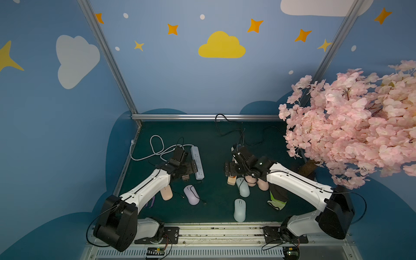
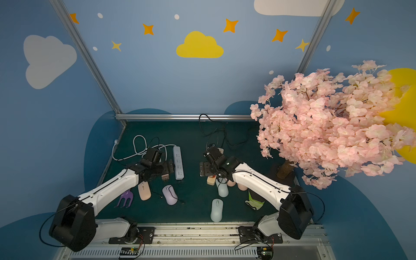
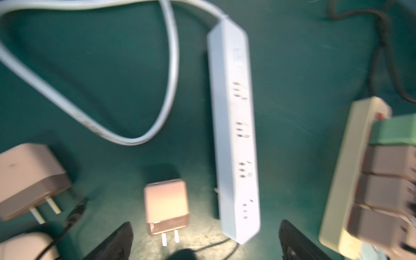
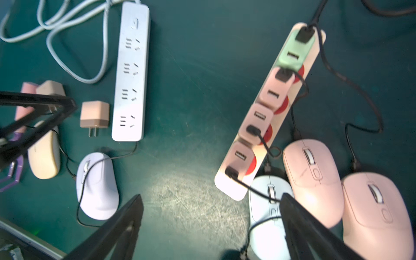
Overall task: Unplug the wireless mouse
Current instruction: Pick up the mouse from the center of the board.
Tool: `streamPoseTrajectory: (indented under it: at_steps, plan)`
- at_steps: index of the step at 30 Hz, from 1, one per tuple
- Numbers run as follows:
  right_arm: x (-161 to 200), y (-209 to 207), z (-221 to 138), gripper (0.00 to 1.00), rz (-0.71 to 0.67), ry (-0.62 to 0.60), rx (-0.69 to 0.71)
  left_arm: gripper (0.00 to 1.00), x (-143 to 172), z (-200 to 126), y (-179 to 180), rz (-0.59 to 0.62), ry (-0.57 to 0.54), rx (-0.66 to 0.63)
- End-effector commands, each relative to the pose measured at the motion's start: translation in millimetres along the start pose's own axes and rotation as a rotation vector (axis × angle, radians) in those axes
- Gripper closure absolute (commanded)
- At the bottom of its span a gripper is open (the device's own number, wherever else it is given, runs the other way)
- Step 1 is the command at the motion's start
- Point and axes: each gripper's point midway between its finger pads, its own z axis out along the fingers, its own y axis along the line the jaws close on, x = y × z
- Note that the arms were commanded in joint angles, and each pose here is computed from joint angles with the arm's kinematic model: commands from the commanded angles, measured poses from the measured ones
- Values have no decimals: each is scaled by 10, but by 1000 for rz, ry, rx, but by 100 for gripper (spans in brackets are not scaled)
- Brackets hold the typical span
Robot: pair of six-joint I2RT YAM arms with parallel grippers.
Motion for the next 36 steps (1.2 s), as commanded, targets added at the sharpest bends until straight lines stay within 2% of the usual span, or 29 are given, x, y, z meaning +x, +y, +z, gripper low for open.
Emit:
streamPoseTrajectory:
  at_steps: [1, 9, 15, 22, 28, 32, 36]
  plan:
    - [276, -184, -57, 8, 56, 62, 74, 0, 16, -53, -317, 79, -1, 137]
    - [791, -396, -249, 12, 210, 142, 216, 0, 60, -118, -712, 165, -4, 278]
    - [1183, -466, -356, 14, 311, 158, 290, 0, 89, -229, -805, 171, -11, 319]
    - [1523, -405, -421, 14, 358, 195, 350, 0, 214, -303, -805, 154, 1, 339]
    - [1801, -208, -303, 14, 353, 255, 351, 0, 249, -377, -845, 144, 2, 372]
    - [1984, -184, -190, 14, 365, 325, 411, 0, 296, -388, -839, 147, 11, 376]
    - [2014, -192, -129, 15, 387, 322, 423, 0, 327, -386, -856, 148, 22, 386]
